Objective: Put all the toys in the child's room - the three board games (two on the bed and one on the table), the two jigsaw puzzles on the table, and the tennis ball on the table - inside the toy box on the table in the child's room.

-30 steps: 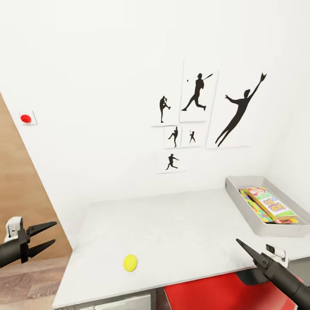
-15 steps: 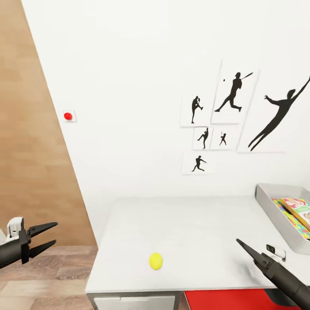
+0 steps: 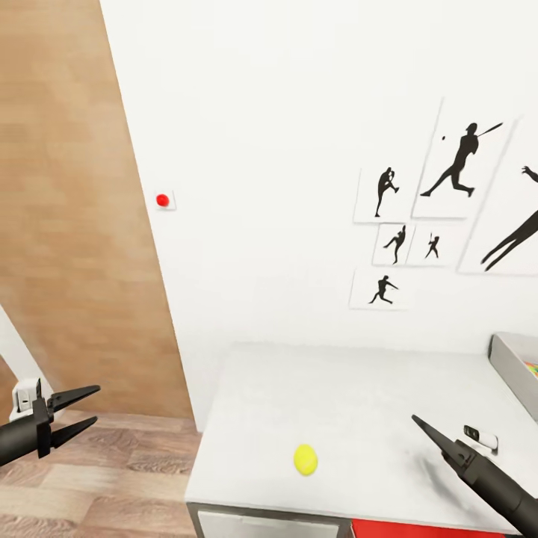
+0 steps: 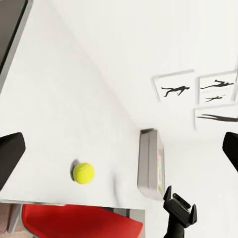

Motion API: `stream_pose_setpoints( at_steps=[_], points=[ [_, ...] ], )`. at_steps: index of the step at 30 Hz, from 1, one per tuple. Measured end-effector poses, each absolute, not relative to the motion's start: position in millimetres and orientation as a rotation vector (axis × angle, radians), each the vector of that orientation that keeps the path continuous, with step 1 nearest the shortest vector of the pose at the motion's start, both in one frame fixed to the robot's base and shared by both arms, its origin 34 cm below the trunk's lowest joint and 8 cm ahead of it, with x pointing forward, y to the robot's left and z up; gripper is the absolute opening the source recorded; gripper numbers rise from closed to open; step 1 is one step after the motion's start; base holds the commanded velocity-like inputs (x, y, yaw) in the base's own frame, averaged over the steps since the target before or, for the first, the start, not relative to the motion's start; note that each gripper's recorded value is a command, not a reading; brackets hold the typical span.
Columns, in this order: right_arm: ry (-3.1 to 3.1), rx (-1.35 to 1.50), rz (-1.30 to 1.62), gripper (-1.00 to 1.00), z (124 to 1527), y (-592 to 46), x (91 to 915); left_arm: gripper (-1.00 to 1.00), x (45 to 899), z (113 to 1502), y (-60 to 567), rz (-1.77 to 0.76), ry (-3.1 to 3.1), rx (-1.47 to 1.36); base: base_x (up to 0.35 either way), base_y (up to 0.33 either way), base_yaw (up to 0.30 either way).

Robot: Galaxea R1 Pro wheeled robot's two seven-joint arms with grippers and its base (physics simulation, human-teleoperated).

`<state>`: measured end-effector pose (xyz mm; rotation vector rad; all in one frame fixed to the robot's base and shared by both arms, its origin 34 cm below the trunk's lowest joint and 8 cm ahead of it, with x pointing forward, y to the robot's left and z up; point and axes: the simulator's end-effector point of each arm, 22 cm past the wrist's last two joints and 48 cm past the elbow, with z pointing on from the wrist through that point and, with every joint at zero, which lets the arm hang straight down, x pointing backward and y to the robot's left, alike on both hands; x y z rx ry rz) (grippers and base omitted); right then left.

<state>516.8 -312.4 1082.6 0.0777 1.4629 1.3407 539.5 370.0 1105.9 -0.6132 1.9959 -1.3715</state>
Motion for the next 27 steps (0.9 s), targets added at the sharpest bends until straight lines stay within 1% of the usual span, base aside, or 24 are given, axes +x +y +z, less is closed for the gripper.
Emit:
stream_pose_setpoints(
  at_steps=[8, 12, 18, 25, 27],
  points=[
    [1.46, 0.078, 1.341, 1.0, 1082.5, -311.5, 516.7, 1.0, 539.6, 1106.3, 370.2, -1.37, 1.996, -0.612, 0.151, 0.103, 0.007],
    [1.459, 0.079, 1.34, 1.0, 1082.6, -311.9, 516.8, 1.0, 539.9, 1106.3, 370.3, -1.37, 1.996, -0.612, 0.059, 0.07, 0.001],
    [1.457, 0.077, 1.342, 1.0, 1083.2, -312.1, 516.5, 1.0, 539.7, 1106.3, 370.4, -1.369, 1.997, -0.612, 0.04, 0.218, 0.0],
    [1.455, 0.074, 1.342, 1.0, 1084.2, -312.5, 516.1, 1.0, 539.5, 1106.1, 370.6, -1.369, 1.997, -0.613, 0.127, 0.227, 0.0],
    [1.457, 0.071, 1.339, 1.0, 1084.7, -313.2, 516.3, 1.0, 539.7, 1105.8, 370.4, -1.37, 1.997, -0.613, 0.079, 0.086, 0.0]
  ],
)
